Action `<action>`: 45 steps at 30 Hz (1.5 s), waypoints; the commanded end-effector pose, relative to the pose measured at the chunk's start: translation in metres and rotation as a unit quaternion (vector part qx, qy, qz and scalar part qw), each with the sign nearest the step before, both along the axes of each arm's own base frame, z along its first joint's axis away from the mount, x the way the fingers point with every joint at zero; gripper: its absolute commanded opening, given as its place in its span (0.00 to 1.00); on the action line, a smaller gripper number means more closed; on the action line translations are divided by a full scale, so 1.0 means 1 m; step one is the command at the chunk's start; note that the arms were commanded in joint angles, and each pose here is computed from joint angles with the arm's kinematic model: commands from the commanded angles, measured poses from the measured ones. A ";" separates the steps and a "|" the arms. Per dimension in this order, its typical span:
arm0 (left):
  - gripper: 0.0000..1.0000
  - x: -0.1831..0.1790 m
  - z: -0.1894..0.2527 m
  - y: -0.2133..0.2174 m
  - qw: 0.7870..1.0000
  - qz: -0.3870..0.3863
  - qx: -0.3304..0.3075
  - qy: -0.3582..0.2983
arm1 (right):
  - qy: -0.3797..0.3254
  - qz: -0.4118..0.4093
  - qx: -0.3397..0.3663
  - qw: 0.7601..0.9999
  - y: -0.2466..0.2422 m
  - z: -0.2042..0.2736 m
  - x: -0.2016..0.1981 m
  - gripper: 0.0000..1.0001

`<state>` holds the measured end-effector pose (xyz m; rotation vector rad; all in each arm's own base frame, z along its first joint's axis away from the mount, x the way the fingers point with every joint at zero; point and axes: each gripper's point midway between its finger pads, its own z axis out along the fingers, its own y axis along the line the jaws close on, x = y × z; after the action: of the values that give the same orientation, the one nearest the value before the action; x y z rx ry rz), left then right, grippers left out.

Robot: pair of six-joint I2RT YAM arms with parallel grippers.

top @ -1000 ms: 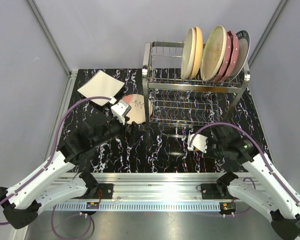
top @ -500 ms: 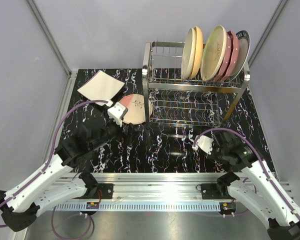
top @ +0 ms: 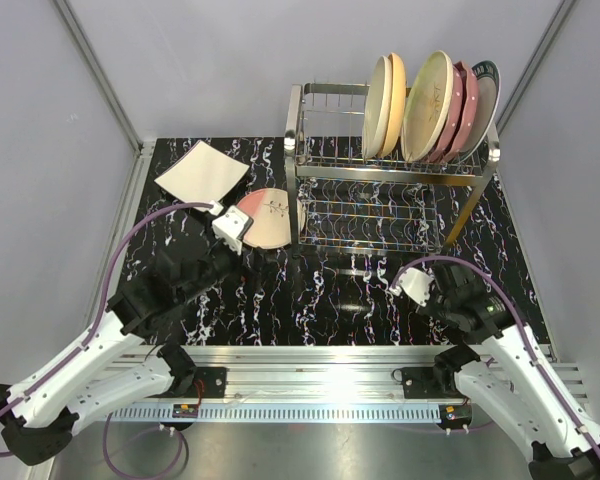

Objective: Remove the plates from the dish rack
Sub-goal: Pass the plate from the left arm to the right, then place the plate on the table

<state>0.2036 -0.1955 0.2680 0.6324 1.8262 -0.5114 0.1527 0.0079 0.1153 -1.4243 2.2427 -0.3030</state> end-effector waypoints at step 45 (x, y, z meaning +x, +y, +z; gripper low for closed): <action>0.99 0.007 0.021 -0.004 0.999 -0.001 -0.020 -0.039 | -0.043 -0.144 -0.117 0.982 -0.067 -0.064 0.024 0.60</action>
<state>0.2059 -0.1956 0.2726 0.6247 1.8024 -0.5083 0.1739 -0.0621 0.0491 -1.1652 2.4155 -0.7496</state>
